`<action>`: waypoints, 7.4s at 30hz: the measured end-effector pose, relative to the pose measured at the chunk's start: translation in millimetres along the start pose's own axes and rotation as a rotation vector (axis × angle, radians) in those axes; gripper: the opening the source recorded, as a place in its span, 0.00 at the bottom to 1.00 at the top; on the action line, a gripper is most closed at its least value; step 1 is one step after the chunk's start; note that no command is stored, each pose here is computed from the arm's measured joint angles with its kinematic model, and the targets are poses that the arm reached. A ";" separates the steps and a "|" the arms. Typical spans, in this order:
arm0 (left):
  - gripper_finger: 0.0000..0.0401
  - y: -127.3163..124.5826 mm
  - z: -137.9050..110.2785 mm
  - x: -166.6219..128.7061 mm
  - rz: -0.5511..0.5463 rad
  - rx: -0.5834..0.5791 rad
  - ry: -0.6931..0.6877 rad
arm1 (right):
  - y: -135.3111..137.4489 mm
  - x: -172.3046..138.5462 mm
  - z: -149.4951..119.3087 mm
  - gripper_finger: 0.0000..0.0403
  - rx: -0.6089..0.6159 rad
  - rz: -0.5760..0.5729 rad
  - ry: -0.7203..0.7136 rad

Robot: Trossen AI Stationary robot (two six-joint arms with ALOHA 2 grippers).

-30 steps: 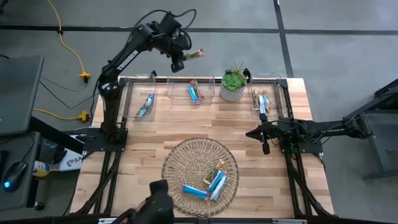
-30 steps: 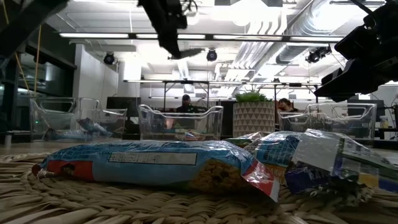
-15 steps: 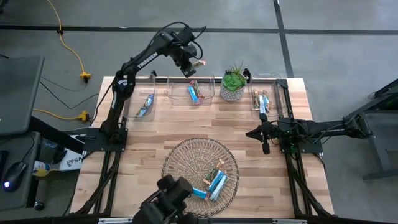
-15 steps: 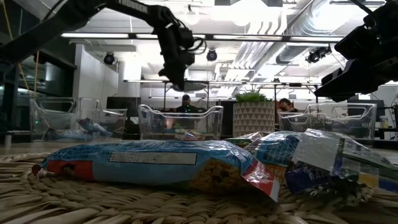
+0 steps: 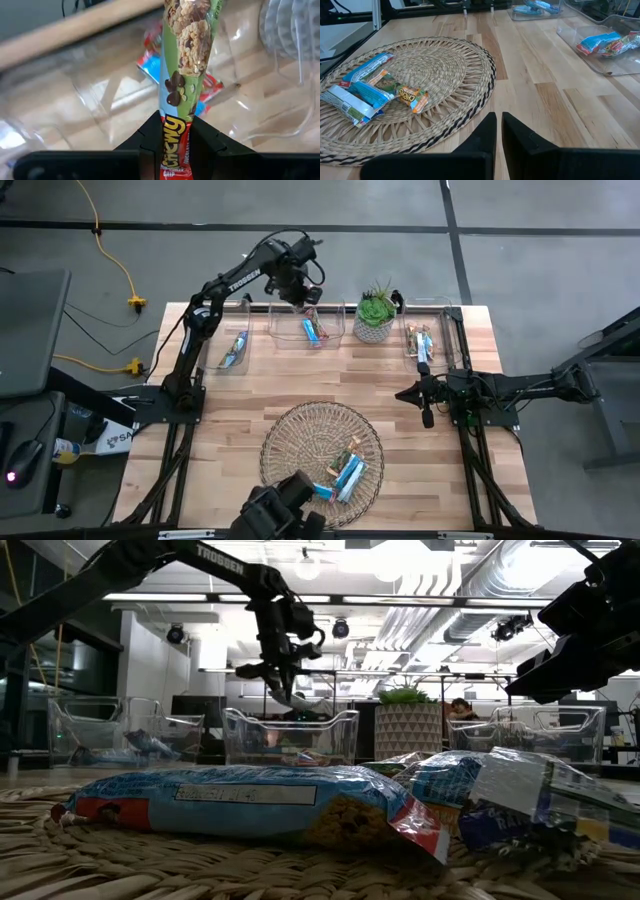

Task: Pick and place Granola Bars by type
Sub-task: Put the red granola bar into the middle transparent bin

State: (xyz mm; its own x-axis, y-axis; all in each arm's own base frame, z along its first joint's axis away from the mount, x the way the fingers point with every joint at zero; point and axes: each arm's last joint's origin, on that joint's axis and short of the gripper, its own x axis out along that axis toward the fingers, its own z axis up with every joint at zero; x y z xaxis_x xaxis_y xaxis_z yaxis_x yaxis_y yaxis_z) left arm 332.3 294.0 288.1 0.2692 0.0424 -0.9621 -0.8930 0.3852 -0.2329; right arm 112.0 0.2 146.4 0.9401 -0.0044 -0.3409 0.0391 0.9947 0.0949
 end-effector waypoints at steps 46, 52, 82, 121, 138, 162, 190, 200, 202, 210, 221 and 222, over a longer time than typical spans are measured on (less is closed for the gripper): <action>0.57 -49.5 -32.9 30.7 -0.123 0.105 0.045 | 0.0 0.0 0.0 0.03 0.000 0.000 0.000; 0.58 -52.0 -39.1 -20.6 -0.135 0.131 -0.115 | 0.0 0.0 0.0 0.03 0.000 0.000 0.000; 0.58 -16.4 -199.0 -262.6 -0.539 0.641 -0.609 | 0.0 0.0 0.0 0.03 0.000 0.000 0.000; 0.58 -89.3 -369.7 -185.0 -0.724 1.116 -0.247 | 0.0 0.0 0.0 0.03 0.000 0.000 0.000; 0.58 -92.5 -415.3 -100.0 -0.601 1.207 -0.235 | 0.0 0.0 0.0 0.03 0.000 0.000 0.000; 0.58 -91.0 -430.3 -8.2 -0.409 1.396 -0.128 | 0.0 0.9 -0.4 0.03 0.000 -0.001 0.008; 0.58 -135.1 -489.6 63.9 -0.444 1.700 -0.358 | -0.1 2.7 -1.4 0.03 0.000 -0.002 0.023; 0.58 -138.7 -492.1 77.6 -0.407 1.685 -0.395 | -0.1 2.8 -1.1 0.03 0.000 -0.002 0.020; 0.58 -142.0 -493.0 80.0 -0.423 1.673 -0.410 | -0.1 2.9 -0.8 0.03 0.000 -0.002 0.017; 0.58 -143.2 -494.2 87.6 -0.410 1.655 -0.425 | -0.1 2.9 -0.9 0.03 0.000 -0.002 0.018; 0.58 -143.9 -496.8 101.5 -0.388 1.632 -0.404 | -0.1 2.9 -0.9 0.03 0.000 -0.002 0.018; 0.58 -141.9 -496.9 103.1 -0.375 1.637 -0.390 | -0.1 2.9 -0.9 0.03 0.000 -0.002 0.018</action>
State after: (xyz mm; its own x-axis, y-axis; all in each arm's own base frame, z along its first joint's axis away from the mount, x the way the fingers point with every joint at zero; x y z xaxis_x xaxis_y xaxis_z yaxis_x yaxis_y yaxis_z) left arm 307.5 -214.4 151.6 0.6463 -0.1541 -0.7473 0.4337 0.8800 0.1936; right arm 114.4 0.2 144.6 0.9339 -0.0044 -0.3575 0.0407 0.9947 0.0941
